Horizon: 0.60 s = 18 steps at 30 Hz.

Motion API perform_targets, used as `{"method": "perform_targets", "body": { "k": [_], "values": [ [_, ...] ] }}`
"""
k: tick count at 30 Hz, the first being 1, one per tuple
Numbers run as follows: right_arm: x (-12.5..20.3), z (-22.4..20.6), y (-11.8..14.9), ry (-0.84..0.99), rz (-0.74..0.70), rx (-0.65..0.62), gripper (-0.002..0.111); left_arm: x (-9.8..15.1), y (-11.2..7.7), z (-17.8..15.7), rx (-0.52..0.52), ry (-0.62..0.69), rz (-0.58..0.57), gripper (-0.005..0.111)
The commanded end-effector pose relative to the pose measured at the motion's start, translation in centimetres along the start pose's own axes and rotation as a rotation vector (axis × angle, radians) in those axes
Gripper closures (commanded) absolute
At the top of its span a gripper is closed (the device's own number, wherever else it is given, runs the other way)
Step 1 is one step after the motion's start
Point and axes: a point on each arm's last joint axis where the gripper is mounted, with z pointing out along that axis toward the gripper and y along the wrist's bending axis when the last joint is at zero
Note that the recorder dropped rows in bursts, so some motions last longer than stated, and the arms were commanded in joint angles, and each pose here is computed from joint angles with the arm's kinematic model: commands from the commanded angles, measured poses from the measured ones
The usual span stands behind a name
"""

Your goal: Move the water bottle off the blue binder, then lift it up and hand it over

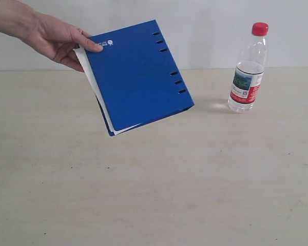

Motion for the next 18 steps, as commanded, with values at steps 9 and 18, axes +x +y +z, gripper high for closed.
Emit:
{"method": "perform_targets", "body": {
  "k": [9,18],
  "values": [
    [-1.0,-0.1,-1.0,-0.112,-0.045,0.115,0.108,0.1,-0.1,0.0,0.008,0.003,0.008,0.102],
    [-0.8,-0.2,-1.5,-0.139,-0.286,0.174,0.108,0.1,-0.1,0.0,0.008,0.003,0.008,0.102]
  ]
}}
